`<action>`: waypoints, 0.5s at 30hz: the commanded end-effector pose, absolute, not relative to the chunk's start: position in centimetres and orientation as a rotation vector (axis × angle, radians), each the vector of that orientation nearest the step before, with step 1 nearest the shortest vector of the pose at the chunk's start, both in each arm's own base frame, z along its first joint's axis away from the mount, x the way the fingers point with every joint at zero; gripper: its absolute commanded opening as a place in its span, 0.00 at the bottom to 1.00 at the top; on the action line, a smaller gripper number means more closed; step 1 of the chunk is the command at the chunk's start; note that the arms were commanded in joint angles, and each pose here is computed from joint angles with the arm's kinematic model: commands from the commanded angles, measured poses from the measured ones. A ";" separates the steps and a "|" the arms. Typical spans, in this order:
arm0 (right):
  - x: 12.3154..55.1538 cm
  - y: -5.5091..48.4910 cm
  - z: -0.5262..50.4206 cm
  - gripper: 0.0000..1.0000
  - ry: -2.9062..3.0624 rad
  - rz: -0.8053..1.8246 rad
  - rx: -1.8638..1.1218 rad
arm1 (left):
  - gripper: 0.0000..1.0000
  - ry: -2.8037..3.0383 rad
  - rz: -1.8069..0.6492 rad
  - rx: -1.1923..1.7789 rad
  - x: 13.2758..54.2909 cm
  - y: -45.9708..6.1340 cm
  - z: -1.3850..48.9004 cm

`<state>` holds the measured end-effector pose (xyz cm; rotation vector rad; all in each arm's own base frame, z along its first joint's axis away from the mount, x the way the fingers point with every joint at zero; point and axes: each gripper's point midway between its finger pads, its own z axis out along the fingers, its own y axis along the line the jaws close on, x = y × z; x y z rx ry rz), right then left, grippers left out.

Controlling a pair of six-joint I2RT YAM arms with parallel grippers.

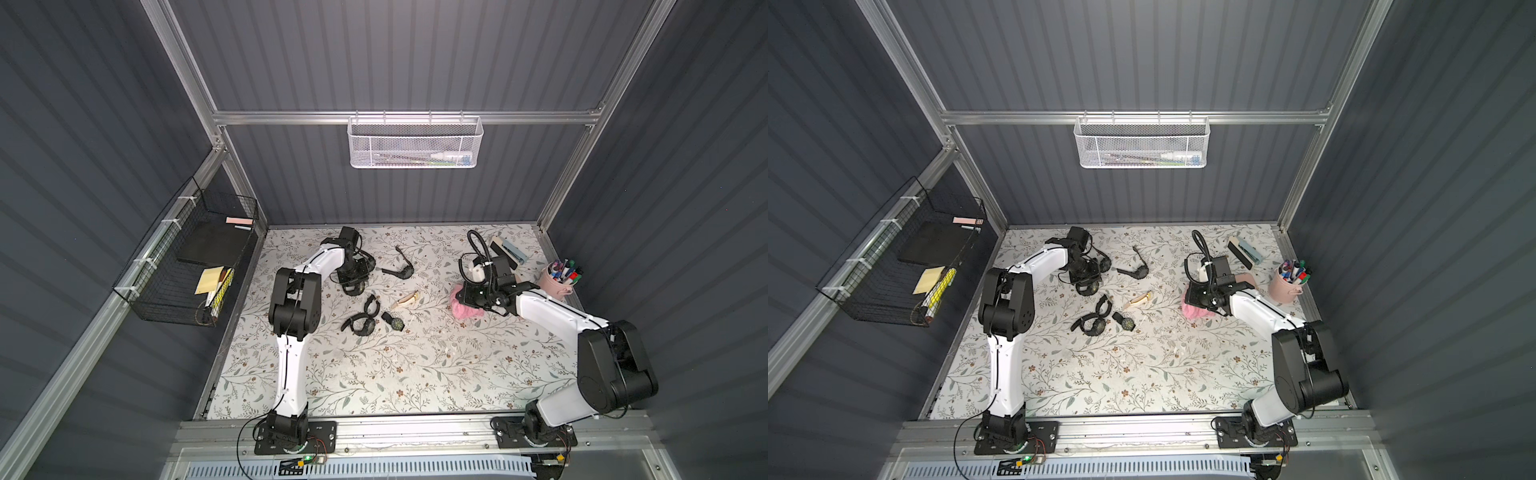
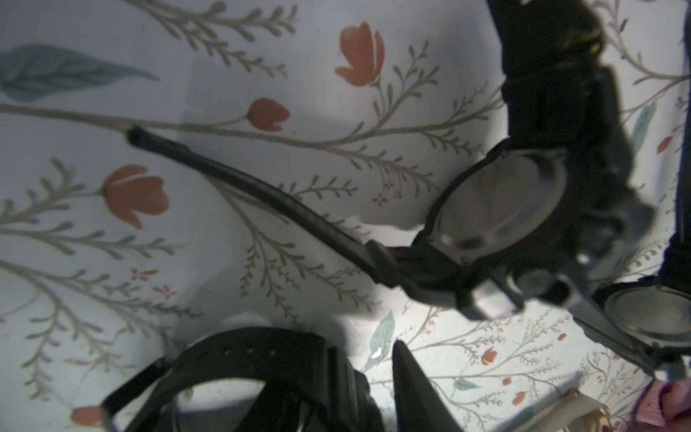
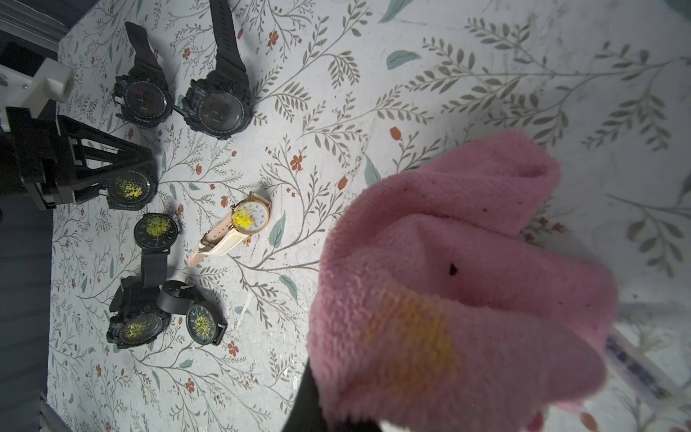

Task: Wipe the watch dial
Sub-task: Adjust the watch at the center of the board.

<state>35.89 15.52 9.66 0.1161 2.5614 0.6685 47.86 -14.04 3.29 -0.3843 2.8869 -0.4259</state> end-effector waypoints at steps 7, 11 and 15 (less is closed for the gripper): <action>36.5 15.8 9.9 0.00 2.547 0.691 0.124 | 0.35 2.883 -0.425 -0.318 48.7 -14.2 4.0; 36.6 15.8 10.0 0.00 2.545 0.693 0.124 | 0.32 2.879 -0.442 -0.310 48.8 -14.4 4.1; 36.7 15.8 10.0 0.00 2.545 0.693 0.126 | 0.25 2.886 -0.487 -0.299 48.4 -14.9 4.0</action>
